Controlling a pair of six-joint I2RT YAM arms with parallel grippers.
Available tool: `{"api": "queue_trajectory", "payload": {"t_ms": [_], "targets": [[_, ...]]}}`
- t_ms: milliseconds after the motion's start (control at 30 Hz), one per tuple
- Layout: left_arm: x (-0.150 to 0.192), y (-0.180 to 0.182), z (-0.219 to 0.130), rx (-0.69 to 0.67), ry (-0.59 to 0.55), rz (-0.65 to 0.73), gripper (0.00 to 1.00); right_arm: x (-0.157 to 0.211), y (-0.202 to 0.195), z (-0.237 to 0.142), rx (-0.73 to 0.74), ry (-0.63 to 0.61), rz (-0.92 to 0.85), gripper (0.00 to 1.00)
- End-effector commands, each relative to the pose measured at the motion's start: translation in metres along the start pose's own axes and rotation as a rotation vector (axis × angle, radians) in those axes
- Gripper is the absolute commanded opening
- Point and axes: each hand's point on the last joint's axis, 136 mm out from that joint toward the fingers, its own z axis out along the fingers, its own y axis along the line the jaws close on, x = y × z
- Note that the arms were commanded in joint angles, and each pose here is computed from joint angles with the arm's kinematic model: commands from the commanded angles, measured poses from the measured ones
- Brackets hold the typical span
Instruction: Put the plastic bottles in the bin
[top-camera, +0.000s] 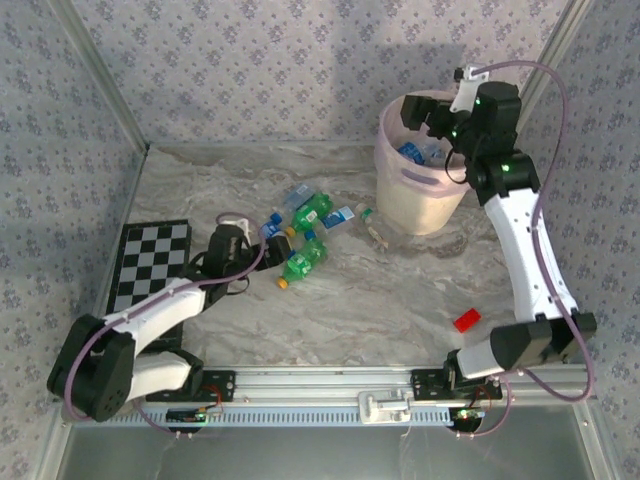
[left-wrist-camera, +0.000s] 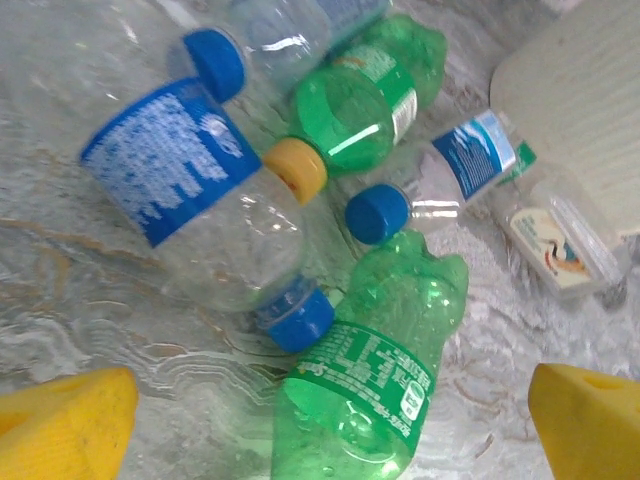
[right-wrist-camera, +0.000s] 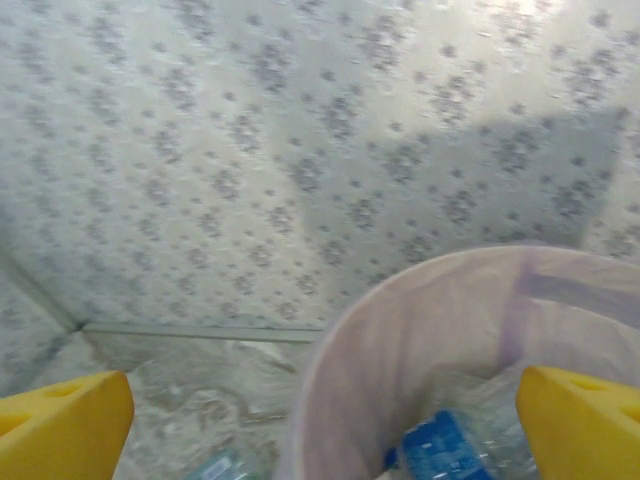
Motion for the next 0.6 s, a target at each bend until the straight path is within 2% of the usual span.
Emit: {"api": "queue_trajectory", "payload": {"t_ms": [0, 233, 400, 567], "targets": [[0.002, -0.025, 0.008, 0.048, 0.06, 0.098, 1.0, 0.026, 0.033, 0.0, -0.121, 0.052, 0.01, 1.0], [0.025, -0.042, 0.029, 0.025, 0.187, 0.223, 1.0, 0.089, 0.085, -0.018, -0.219, 0.148, -0.059, 1.0], [0.035, -0.028, 0.035, -0.139, 0.243, 0.346, 1.0, 0.136, 0.101, -0.028, -0.265, 0.215, 0.015, 1.0], [0.05, -0.028, 0.04, -0.173, 0.305, 0.405, 0.99, 0.182, 0.107, -0.023, -0.275, 0.285, 0.071, 1.0]]}}
